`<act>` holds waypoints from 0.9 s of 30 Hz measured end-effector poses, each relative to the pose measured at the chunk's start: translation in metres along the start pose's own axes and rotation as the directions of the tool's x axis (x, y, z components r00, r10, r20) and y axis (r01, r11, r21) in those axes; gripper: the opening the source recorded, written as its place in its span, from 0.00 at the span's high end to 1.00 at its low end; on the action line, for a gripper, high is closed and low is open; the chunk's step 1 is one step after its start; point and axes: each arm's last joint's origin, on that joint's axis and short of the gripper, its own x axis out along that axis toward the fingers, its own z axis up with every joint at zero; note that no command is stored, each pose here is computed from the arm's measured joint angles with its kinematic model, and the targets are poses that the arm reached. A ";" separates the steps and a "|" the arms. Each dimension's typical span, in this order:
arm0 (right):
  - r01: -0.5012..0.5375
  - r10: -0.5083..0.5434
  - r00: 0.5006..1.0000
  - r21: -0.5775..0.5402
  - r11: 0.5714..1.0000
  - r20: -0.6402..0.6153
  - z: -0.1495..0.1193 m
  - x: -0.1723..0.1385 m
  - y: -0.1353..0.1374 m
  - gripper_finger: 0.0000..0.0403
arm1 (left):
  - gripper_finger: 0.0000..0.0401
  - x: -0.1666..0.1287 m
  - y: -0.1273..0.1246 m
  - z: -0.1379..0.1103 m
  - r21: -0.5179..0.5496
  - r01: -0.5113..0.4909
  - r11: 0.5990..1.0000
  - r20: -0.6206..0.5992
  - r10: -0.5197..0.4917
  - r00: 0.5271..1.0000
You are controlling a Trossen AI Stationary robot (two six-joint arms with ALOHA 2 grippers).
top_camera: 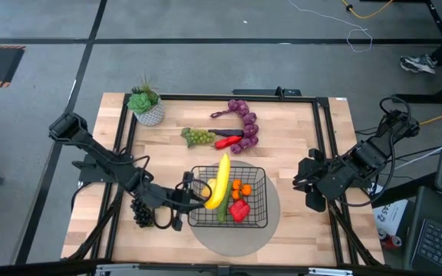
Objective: Build produce basket
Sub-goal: Put the yellow banana into the wire basket
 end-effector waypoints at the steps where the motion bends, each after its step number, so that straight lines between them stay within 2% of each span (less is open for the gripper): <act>1: 0.000 0.000 1.000 0.000 1.000 0.000 0.000 0.000 0.000 0.59 | 0.91 0.000 0.000 0.000 -0.002 0.000 1.000 0.000 0.000 1.000; 10: 0.007 -0.007 1.000 -0.037 0.999 -0.003 0.000 0.000 -0.001 0.59 | 0.88 0.000 0.000 0.000 -0.044 -0.001 0.999 0.001 0.001 1.000; 17: 0.007 -0.007 1.000 -0.047 0.999 -0.003 0.000 0.000 -0.001 0.59 | 0.87 0.001 0.001 0.001 -0.122 -0.010 0.992 0.009 0.011 1.000; 27: 0.006 -0.006 1.000 -0.047 0.999 -0.004 0.000 0.000 -0.001 0.59 | 0.71 0.001 0.002 0.002 -0.128 -0.011 0.992 0.022 0.014 1.000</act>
